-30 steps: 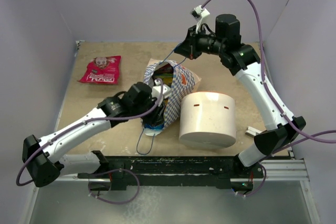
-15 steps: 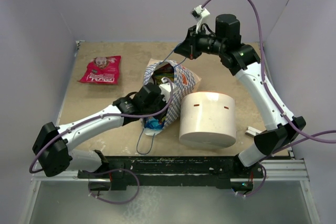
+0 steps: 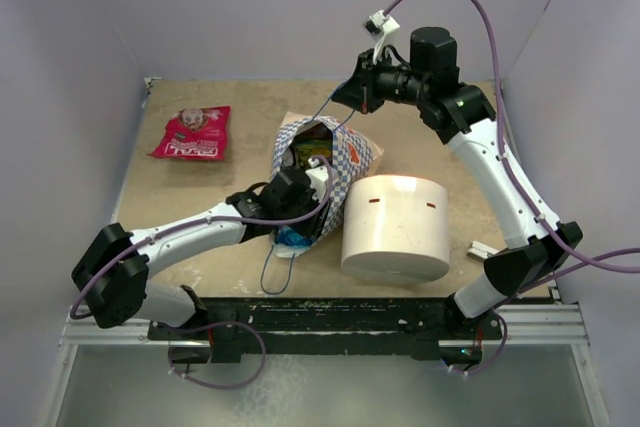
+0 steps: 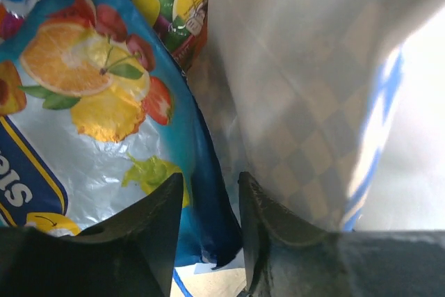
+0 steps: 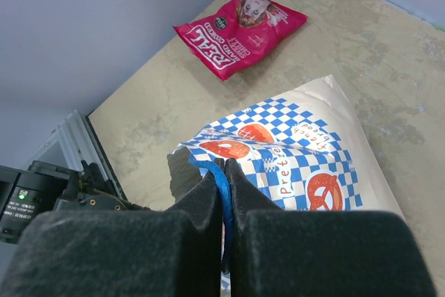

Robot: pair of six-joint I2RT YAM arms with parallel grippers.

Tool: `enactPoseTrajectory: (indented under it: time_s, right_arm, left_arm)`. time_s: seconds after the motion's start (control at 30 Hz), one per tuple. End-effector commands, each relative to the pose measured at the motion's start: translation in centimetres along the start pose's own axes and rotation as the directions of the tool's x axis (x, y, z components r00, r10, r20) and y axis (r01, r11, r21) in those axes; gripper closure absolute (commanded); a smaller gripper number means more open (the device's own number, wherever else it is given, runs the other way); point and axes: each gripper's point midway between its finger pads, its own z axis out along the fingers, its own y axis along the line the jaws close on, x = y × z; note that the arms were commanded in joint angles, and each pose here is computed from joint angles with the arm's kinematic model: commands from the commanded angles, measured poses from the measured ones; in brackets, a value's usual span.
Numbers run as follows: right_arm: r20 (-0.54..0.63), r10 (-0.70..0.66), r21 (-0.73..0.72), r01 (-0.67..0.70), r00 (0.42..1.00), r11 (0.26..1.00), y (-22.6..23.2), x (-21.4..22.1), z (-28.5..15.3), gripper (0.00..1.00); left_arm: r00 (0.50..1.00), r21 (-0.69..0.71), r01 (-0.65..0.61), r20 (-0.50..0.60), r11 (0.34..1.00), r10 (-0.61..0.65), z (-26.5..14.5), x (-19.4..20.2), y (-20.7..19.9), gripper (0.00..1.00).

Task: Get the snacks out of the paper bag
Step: Take out the snack from the paper bag.

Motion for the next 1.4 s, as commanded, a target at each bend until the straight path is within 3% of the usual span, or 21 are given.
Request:
enactPoseTrajectory:
  time_s: [0.0,0.2,0.4,0.53,0.63,0.73,0.77,1.1,1.37]
  right_arm:
    - [0.098,-0.068,-0.003,0.068,0.993,0.998,1.3,-3.2,-1.9,1.0]
    - [0.101,-0.066,-0.007,0.067,0.993,0.998,1.3,-3.2,-1.8,1.0]
    - [0.098,-0.06,-0.011,0.062,0.993,0.998,1.4,-3.1,-1.8,1.0]
    - [0.094,-0.057,-0.008,0.058,0.994,0.998,1.3,-2.8,-1.8,1.0]
    - [0.092,-0.055,-0.006,0.056,0.994,0.998,1.2,-2.6,-1.8,1.0]
    - [0.091,-0.058,0.002,0.058,0.994,0.998,1.0,-2.4,-1.8,1.0]
    - [0.091,-0.063,0.004,0.063,0.994,0.998,1.0,-2.3,-1.9,1.0]
    - [0.125,-0.083,0.082,0.073,0.989,0.994,0.0,-2.4,-2.8,1.0]
    - [0.165,-0.072,0.165,0.044,0.984,0.985,-0.9,-2.8,-3.8,1.0]
  left_arm:
    - [0.999,0.031,0.027,-0.024,0.999,-0.026,0.1,1.3,-0.4,0.54]
    - [0.997,-0.03,0.003,-0.074,1.0,-0.005,0.7,3.1,1.2,0.48]
    - [0.992,-0.05,0.0,-0.129,0.999,-0.006,2.9,3.5,1.7,0.49]
    - [0.983,-0.065,-0.001,-0.183,0.998,-0.011,3.1,4.5,2.0,0.59]
    - [0.985,-0.063,-0.006,-0.17,0.998,-0.004,1.5,3.9,1.7,0.75]
    - [0.99,-0.057,-0.027,-0.139,0.998,0.019,-0.5,2.4,1.2,0.9]
    - [0.991,-0.065,-0.032,-0.131,0.997,0.023,-1.2,1.8,1.1,0.99]
    - [0.995,-0.123,-0.047,0.085,0.991,0.058,-8.8,-8.0,-0.8,1.0]
    - [0.956,-0.15,-0.099,0.26,0.984,0.135,-16.8,-15.3,-2.8,1.0]
